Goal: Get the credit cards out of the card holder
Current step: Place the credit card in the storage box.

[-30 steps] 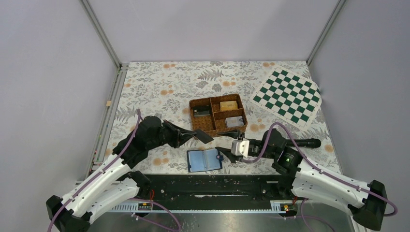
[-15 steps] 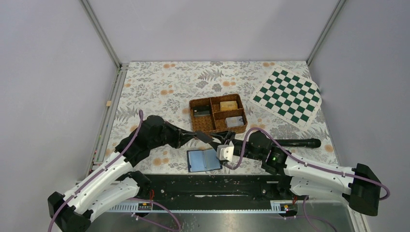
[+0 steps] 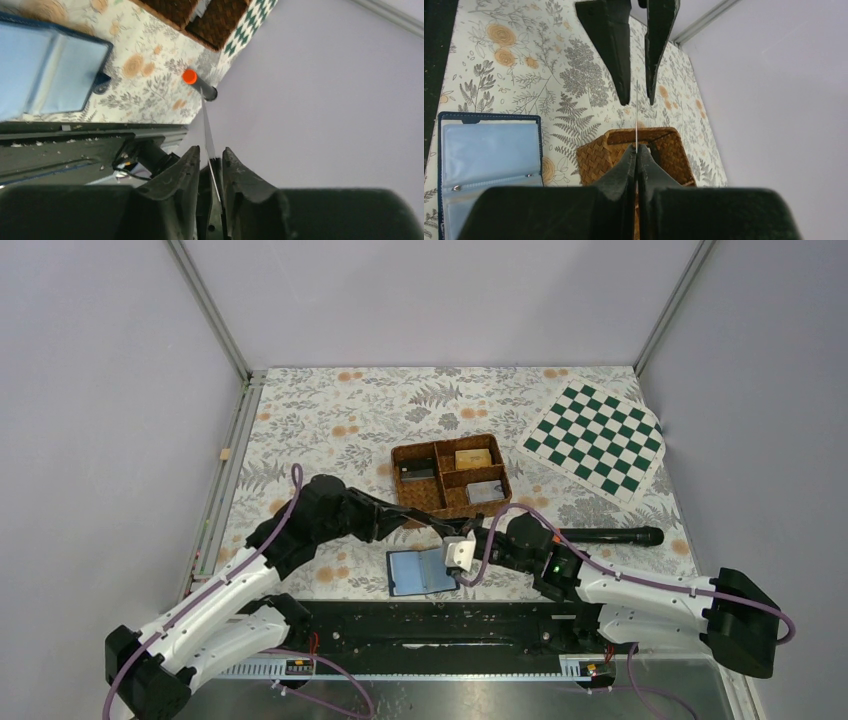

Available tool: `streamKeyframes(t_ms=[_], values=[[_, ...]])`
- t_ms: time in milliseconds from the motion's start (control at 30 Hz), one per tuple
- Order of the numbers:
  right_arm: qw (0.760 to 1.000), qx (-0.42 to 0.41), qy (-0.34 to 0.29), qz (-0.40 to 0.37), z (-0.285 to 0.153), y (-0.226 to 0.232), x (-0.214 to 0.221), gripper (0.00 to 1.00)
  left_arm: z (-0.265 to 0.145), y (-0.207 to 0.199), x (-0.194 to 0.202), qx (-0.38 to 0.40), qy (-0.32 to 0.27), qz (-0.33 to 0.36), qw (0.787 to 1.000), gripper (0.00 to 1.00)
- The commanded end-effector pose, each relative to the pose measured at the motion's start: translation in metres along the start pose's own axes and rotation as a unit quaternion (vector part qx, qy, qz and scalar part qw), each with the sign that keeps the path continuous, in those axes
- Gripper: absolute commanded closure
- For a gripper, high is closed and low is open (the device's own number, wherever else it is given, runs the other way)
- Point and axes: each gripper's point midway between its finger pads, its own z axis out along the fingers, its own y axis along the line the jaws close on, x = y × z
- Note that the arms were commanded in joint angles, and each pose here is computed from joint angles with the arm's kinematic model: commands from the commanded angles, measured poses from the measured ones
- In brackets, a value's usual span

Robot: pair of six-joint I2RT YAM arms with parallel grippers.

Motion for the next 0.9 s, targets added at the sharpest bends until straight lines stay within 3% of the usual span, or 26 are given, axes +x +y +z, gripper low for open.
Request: streamKeyframes(t_ms=[0, 67, 167, 333, 500, 600, 700, 867], values=[[0.996, 0.066, 0.009, 0.067, -0.002, -0.026, -0.005, 1.0, -0.013, -0.043, 0.014, 0.079, 0.02, 0.033, 0.996, 0.67], [0.987, 0.081, 0.037, 0.133, -0.007, -0.035, 0.0, 1.0, -0.015, -0.051, 0.01, 0.103, 0.001, 0.072, 0.992, 0.57], [0.971, 0.061, 0.047, 0.226, -0.014, -0.037, -0.001, 1.0, -0.021, -0.061, 0.003, 0.128, -0.033, 0.172, 0.976, 0.52], [0.943, 0.025, 0.039, 0.329, -0.029, -0.036, -0.004, 1.0, -0.033, -0.074, -0.006, 0.129, -0.083, 0.377, 0.913, 0.5], [0.931, -0.039, 0.035, 0.362, -0.037, -0.025, -0.021, 1.0, -0.042, -0.083, 0.029, 0.156, 0.023, 0.565, 0.81, 0.5], [0.921, -0.075, 0.011, 0.381, -0.042, -0.024, -0.039, 1.0, -0.046, -0.081, 0.043, 0.14, 0.088, 0.624, 0.763, 0.5], [0.912, -0.094, -0.012, 0.399, -0.045, -0.029, -0.056, 1.0, -0.048, -0.072, 0.062, 0.164, 0.161, 0.642, 0.731, 0.5], [0.897, -0.128, -0.011, 0.423, -0.047, -0.027, -0.067, 1.0, -0.056, -0.061, 0.075, 0.194, 0.208, 0.656, 0.699, 0.49]])
